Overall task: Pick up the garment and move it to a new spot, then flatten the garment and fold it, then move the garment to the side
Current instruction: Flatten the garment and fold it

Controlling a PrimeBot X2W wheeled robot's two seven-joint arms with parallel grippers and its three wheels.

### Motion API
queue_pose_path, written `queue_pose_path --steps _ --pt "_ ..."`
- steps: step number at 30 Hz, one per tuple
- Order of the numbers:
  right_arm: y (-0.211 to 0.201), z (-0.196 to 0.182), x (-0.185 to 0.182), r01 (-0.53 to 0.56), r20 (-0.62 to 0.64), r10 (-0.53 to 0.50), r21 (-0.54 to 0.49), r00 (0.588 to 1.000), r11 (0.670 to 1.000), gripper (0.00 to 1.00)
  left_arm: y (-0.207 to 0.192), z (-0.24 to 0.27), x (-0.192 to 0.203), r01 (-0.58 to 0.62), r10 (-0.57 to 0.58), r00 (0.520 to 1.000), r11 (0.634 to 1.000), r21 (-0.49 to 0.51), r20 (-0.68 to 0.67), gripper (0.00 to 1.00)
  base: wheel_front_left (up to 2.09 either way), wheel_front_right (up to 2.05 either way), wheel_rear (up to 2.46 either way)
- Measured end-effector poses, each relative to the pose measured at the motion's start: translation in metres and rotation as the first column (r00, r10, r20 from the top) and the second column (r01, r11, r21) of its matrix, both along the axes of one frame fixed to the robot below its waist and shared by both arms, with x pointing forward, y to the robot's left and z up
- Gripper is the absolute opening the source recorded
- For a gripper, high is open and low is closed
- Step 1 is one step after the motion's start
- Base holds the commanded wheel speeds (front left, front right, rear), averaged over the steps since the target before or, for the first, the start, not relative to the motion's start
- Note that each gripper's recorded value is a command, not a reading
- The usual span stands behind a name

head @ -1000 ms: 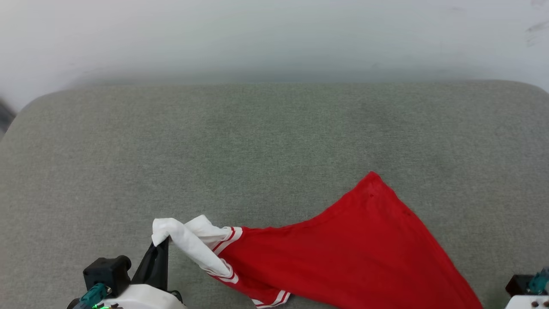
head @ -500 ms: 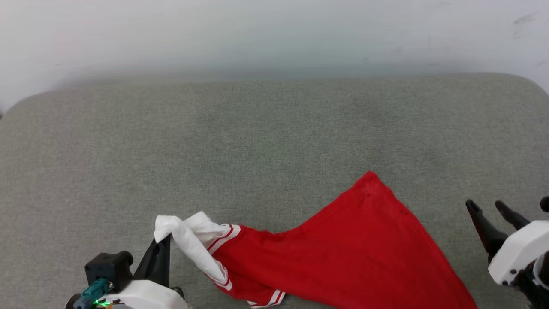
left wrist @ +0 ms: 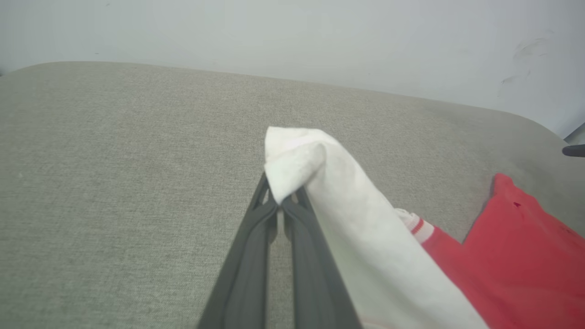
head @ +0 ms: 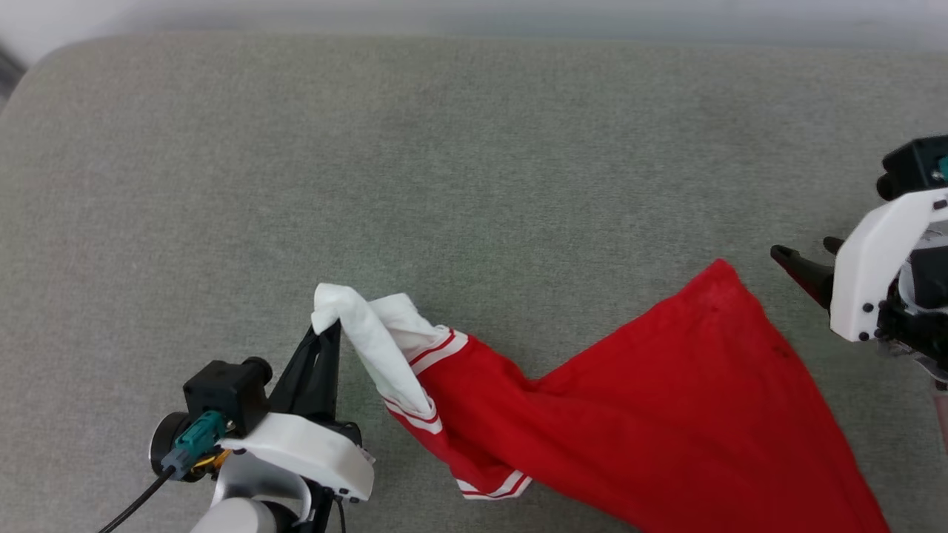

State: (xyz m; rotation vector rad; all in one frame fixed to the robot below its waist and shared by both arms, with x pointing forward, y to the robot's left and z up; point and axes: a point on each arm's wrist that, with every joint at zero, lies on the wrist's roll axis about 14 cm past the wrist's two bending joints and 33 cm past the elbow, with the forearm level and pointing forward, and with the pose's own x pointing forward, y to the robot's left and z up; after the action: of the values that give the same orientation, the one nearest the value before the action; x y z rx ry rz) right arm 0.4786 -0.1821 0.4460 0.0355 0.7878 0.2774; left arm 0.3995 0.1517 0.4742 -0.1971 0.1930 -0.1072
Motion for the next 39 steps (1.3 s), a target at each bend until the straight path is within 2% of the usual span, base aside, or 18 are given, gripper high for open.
queue_pose_path --steps 4,9,12,13,14,15,19,22,26,29,31,34,39 --pt "0.025 -0.027 0.004 -0.104 -0.159 0.096 -0.042 0.983 0.994 1.00 0.001 -0.005 0.007 -0.003 0.003 1.000 1.000 -0.005 -0.002 0.00 0.00 0.00 0.00" --pt "0.047 -0.070 -0.008 -0.198 -0.328 0.168 -0.058 0.930 0.979 1.00 0.003 -0.014 0.012 -0.016 0.015 1.000 1.000 -0.011 -0.013 0.00 0.00 0.00 0.00" --pt "0.052 -0.081 -0.011 -0.234 -0.381 0.192 -0.068 0.905 0.970 1.00 0.006 -0.019 0.011 -0.024 0.024 0.999 1.000 -0.011 -0.024 0.00 0.00 0.00 0.00" --pt "0.052 -0.082 -0.012 -0.244 -0.388 0.197 -0.077 0.900 0.967 0.84 0.007 -0.021 0.011 -0.027 0.027 0.999 1.000 -0.012 -0.029 0.00 0.00 0.00 0.00" --pt "0.053 -0.083 -0.012 -0.252 -0.391 0.201 -0.083 0.898 0.964 0.39 0.008 -0.021 0.011 -0.030 0.029 0.999 0.999 -0.011 -0.028 0.00 0.00 0.00 0.00" --pt "0.053 -0.082 -0.012 -0.255 -0.392 0.203 -0.084 0.897 0.963 0.00 0.008 -0.021 0.012 -0.031 0.031 0.999 0.999 -0.010 -0.027 0.00 0.00 0.00 0.00" --pt "0.055 -0.078 -0.015 -0.253 -0.373 0.207 -0.078 0.905 0.964 0.00 0.010 -0.018 0.010 -0.033 0.033 0.999 0.999 -0.011 -0.016 0.00 0.00 0.00 0.00" --pt "0.057 -0.064 -0.011 -0.233 -0.299 0.202 -0.072 0.933 0.970 0.00 0.016 -0.008 0.011 -0.046 0.046 0.999 0.999 -0.007 0.015 0.00 0.00 0.00 0.00" --pt "0.057 -0.029 0.001 -0.185 -0.142 0.176 -0.051 0.974 0.982 0.00 0.025 0.016 0.013 -0.050 0.050 0.995 0.999 0.002 0.086 0.00 0.00 0.00 0.00" --pt "0.050 0.005 0.010 -0.137 -0.002 0.137 -0.042 0.991 0.990 0.00 0.026 0.041 0.019 -0.038 0.035 0.988 0.999 0.012 0.153 0.00 0.00 0.00 0.00" --pt "0.044 0.031 0.017 -0.102 0.107 0.105 -0.034 0.989 0.994 0.00 0.025 0.062 0.027 -0.020 0.015 0.979 1.000 0.024 0.205 0.00 0.00 0.00 0.00" --pt "0.028 0.059 0.018 -0.046 0.206 0.051 -0.029 0.977 0.999 0.00 0.020 0.092 0.041 0.012 -0.019 0.963 1.000 0.025 0.268 0.00 0.00 0.00 0.00" --pt "0.005 0.101 0.022 0.031 0.353 -0.024 -0.013 0.935 0.999 0.00 0.010 0.137 0.076 0.058 -0.066 0.936 0.998 0.032 0.346 0.00 0.00 0.00 0.00"
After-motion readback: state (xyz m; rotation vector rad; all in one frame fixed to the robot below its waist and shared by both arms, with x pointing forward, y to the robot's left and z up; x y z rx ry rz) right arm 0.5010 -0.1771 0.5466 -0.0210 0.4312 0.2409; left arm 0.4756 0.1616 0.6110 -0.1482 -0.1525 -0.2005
